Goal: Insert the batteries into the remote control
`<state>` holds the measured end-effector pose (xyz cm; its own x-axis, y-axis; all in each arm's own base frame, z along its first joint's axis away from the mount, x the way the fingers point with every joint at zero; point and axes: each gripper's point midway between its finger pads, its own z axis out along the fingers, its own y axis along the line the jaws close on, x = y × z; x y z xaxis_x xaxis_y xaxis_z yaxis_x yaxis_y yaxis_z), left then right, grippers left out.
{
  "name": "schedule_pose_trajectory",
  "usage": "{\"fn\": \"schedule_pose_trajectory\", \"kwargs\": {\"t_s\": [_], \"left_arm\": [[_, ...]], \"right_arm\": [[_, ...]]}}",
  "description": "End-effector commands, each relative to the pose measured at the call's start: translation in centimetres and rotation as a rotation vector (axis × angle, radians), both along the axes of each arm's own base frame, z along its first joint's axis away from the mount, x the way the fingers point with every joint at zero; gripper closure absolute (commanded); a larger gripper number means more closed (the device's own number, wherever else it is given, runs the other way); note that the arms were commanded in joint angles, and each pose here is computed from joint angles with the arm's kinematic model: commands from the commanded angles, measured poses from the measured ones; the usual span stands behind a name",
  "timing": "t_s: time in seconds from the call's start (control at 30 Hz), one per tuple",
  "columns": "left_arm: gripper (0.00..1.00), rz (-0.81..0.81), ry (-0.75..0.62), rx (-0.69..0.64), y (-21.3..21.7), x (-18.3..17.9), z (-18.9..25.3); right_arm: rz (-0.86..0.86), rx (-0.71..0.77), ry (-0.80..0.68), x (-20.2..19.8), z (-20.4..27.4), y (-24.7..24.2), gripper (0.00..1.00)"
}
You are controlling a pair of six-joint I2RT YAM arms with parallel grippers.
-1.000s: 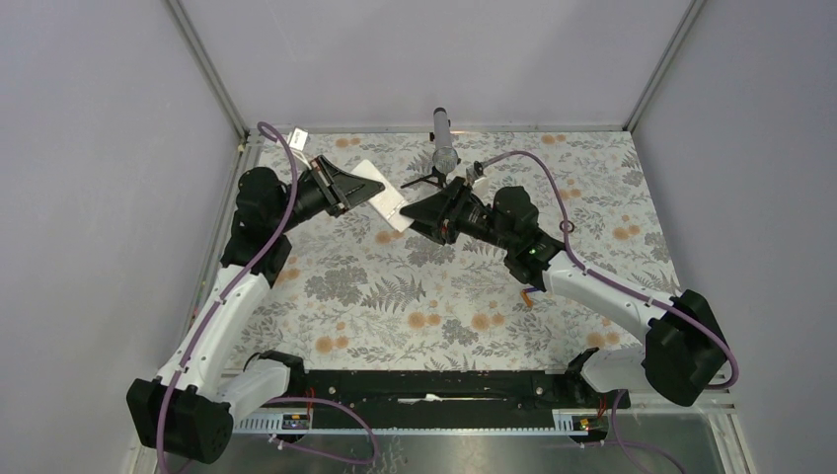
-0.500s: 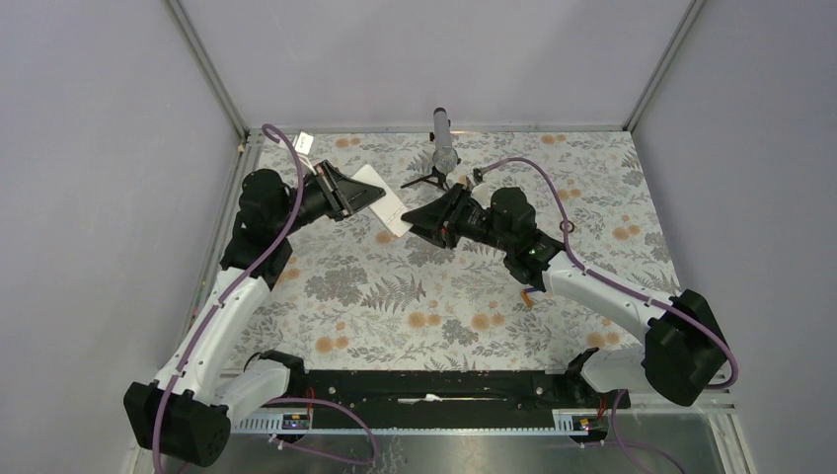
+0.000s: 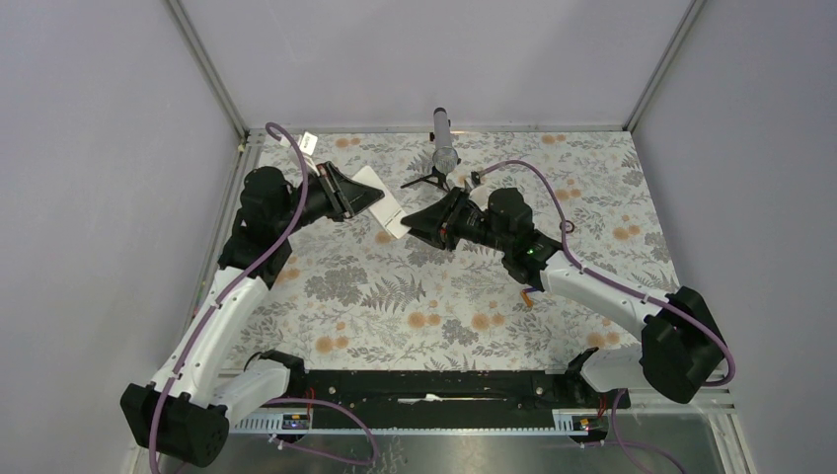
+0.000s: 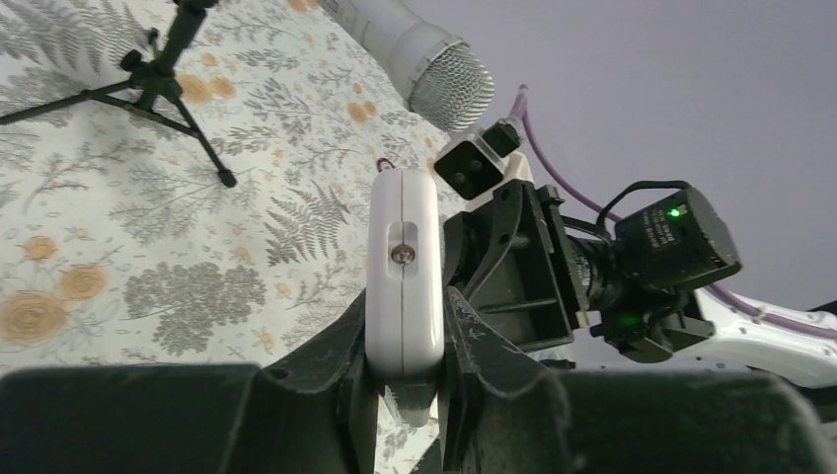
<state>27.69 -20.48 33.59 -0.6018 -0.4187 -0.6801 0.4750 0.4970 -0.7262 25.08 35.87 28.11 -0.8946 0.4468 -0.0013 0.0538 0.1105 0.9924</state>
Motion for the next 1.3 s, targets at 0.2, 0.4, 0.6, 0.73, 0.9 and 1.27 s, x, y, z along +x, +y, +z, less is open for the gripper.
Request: {"fn": "schedule_pose_trajectory", "kwargs": {"t_s": [0.2, 0.4, 0.6, 0.73, 0.9, 1.27], "left_arm": [[1.00, 0.035, -0.121, 0.074, 0.7, 1.0, 1.5], [1.00, 0.050, -0.117, 0.085, 0.8, 1.3, 1.1], [1.00, 0.140, -0.076, 0.146, 2.1, 2.4, -0.9], [1.00, 0.190, -0.053, 0.173, 2.9, 3.0, -2.1], [1.00, 0.224, -0.026, 0.187, 3.3, 3.6, -3.3], [1.00, 0.220, -0.005, 0.168, 3.0, 3.8, -3.8]], "right_arm": [[-0.001, 0.021, -0.007, 0.4, 0.4, 0.1, 0.83], [-0.004, 0.038, -0.051, 0.7, 0.6, 0.3, 1.00], [-0.056, 0.038, -0.181, 1.0, 2.5, -0.9, 1.00], [-0.120, -0.037, -0.280, 1.2, 3.2, -2.4, 1.00], [-0.238, -0.259, -0.297, 1.8, -0.7, -5.8, 1.00], [-0.355, -0.470, -0.058, 0.8, -12.2, -11.5, 1.00]]}}
